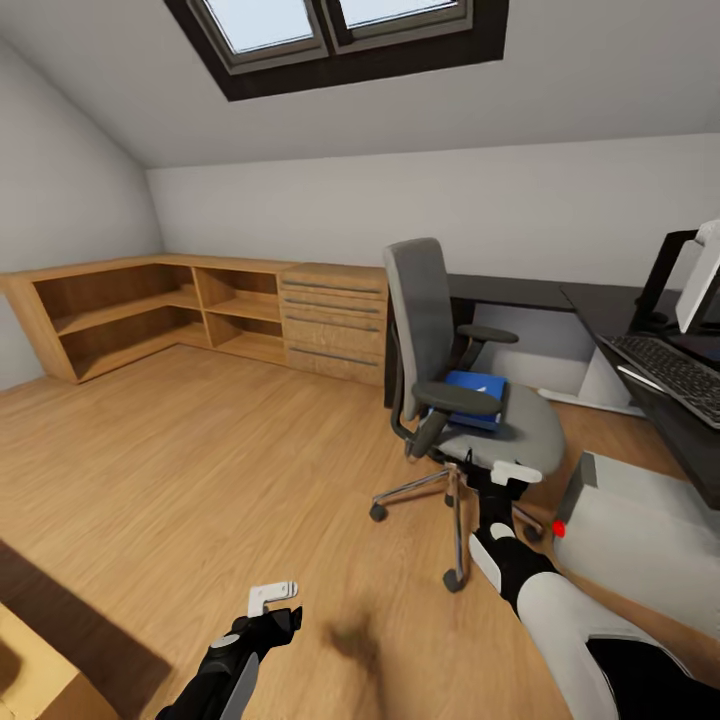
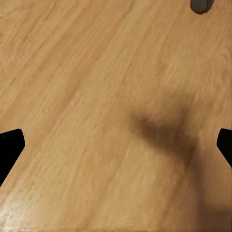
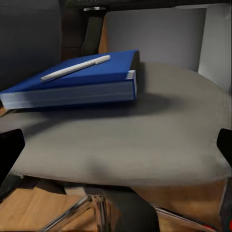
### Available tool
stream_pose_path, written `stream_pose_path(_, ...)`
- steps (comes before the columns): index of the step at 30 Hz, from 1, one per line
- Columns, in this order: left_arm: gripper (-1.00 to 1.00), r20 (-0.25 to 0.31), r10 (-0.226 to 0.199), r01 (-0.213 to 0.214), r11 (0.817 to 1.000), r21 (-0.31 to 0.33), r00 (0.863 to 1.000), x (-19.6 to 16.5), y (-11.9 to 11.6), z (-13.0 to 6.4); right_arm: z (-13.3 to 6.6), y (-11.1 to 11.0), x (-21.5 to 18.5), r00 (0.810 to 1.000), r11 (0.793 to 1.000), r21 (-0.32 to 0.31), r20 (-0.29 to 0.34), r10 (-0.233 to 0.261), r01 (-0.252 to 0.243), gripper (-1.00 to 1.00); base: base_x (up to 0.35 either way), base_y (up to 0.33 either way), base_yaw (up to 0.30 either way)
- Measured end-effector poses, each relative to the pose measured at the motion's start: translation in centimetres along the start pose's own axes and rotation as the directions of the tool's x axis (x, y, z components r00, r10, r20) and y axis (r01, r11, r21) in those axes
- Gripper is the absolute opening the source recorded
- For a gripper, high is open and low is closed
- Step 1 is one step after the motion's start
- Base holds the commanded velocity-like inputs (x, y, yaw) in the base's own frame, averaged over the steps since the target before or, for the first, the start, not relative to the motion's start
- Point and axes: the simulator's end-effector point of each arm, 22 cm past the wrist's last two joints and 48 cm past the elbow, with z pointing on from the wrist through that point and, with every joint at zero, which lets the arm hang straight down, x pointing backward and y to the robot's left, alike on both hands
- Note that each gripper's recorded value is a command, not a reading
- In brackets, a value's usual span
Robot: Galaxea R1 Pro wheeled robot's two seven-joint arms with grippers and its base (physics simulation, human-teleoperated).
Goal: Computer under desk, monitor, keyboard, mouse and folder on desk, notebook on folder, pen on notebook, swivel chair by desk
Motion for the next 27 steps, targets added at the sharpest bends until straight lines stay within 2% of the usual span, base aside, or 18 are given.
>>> stream_pose_path(5,1.00,0.000,0.000,0.000,1.000,0.000,1.000,0.0,0.0,0.0,0.1,-0.6,0.1,1.000,1.000,0.019,-0.005,0.008,-0.008,1.00,-0.132,0.000,0.000)
stream_pose_path(11,1.00,0.000,-0.001,0.001,1.000,0.000,1.000,0.0,0.0,0.0,0.2,-2.6,0.7,0.998,0.995,0.084,-0.028,0.062,-0.060,1.00,-0.037,0.000,0.000)
stream_pose_path(14,1.00,0.000,-0.001,0.001,1.000,0.000,1.000,0.0,0.0,0.0,0.2,-4.3,1.2,0.993,0.986,0.137,-0.042,0.107,-0.101,1.00,-0.011,0.000,0.000)
stream_pose_path(18,1.00,0.000,-0.001,0.001,1.000,-0.001,1.000,0.0,0.0,0.0,0.3,-5.9,1.7,0.989,0.975,0.181,-0.056,0.138,-0.126,1.00,-0.004,0.000,0.000)
stream_pose_path(27,1.00,0.000,-0.001,0.001,1.000,-0.001,1.000,0.0,0.0,0.0,0.4,-6.7,1.6,0.987,0.971,0.197,-0.049,0.152,-0.139,1.00,0.000,0.000,0.000)
